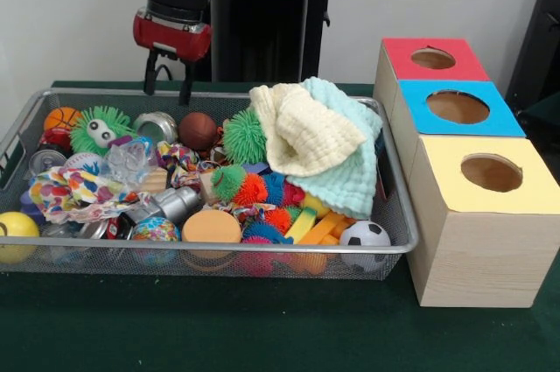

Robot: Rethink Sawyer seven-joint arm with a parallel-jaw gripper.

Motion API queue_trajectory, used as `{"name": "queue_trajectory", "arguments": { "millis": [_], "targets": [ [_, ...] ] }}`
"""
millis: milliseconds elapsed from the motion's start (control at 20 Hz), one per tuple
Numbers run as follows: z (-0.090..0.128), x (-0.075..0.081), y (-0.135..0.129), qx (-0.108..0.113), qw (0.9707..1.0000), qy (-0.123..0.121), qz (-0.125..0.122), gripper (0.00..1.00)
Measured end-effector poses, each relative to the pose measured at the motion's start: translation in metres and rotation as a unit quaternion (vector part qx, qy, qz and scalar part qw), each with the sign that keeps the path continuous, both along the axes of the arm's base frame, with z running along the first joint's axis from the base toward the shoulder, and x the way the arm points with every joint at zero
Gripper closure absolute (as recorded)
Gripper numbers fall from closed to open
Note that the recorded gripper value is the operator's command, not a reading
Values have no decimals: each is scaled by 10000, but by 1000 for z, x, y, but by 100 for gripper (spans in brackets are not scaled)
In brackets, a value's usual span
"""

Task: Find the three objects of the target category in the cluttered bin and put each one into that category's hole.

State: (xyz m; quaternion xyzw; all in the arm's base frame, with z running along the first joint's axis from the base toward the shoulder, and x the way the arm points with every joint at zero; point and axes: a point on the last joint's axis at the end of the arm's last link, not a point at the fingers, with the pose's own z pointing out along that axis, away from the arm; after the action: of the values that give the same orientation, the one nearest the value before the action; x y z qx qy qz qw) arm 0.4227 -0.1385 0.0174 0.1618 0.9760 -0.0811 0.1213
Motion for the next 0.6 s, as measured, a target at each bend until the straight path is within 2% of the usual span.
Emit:
{"name": "queue_trajectory", "arguments": {
  "millis": [300,600],
  "targets": [
    [-15,7,14,196,9996,-217,-19,0],
    [-20,10,20,284,9989,-354,-81,0]
  ]
}}
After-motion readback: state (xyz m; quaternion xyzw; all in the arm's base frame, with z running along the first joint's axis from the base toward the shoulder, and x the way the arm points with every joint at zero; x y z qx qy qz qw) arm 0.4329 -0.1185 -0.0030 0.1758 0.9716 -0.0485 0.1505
